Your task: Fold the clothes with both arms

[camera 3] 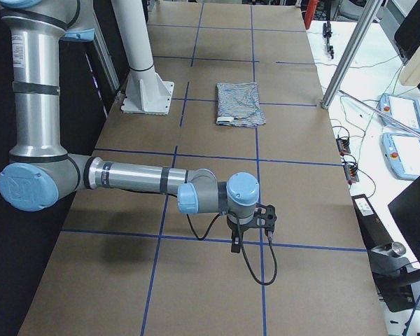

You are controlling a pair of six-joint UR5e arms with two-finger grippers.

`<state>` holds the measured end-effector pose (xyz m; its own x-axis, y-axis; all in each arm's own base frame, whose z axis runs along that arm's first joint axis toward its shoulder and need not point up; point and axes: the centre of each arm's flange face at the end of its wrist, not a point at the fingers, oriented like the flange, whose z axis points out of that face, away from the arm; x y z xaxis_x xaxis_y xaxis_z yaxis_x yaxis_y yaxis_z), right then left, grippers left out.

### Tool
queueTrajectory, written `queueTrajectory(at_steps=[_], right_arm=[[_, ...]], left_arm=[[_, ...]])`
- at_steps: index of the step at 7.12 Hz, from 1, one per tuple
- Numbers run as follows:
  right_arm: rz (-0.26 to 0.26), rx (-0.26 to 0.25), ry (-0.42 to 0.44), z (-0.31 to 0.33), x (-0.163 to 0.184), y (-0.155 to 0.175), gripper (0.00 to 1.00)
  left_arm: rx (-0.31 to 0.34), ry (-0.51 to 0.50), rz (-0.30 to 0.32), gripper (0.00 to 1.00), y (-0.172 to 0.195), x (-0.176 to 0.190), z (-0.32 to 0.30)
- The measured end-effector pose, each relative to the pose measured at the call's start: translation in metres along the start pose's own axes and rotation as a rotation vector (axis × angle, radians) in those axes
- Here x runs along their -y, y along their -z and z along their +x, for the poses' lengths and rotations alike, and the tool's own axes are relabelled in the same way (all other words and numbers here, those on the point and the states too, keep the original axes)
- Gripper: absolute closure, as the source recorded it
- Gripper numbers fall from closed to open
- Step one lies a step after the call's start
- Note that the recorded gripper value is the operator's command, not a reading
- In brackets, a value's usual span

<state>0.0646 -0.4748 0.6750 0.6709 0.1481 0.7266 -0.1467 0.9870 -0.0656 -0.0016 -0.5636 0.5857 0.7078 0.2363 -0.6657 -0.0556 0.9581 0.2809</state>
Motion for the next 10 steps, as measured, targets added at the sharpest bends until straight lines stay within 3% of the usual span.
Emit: queueTrajectory(at_steps=[1, 3, 6, 10], right_arm=[[-0.002, 0.014, -0.026, 0.008, -0.002, 0.004, 0.0], [0.001, -0.063, -0.039, 0.018, -0.003, 0.003, 0.0], [0.002, -0.086, -0.041, 0.021, -0.004, 0.001, 0.0], [0.005, -0.075, -0.034, 0.017, -0.004, 0.002, 0.0]], left_arm=[[-0.044, -0.001, -0.061, 0.0, -0.023, -0.018, -0.038], [-0.07, 0.044, -0.113, 0.0, -0.044, -0.045, -0.086], [-0.037, 0.055, -0.009, 0.0, 0.013, -0.052, -0.12], [0.018, 0.047, -0.004, 0.0, 0.031, -0.061, -0.107]])
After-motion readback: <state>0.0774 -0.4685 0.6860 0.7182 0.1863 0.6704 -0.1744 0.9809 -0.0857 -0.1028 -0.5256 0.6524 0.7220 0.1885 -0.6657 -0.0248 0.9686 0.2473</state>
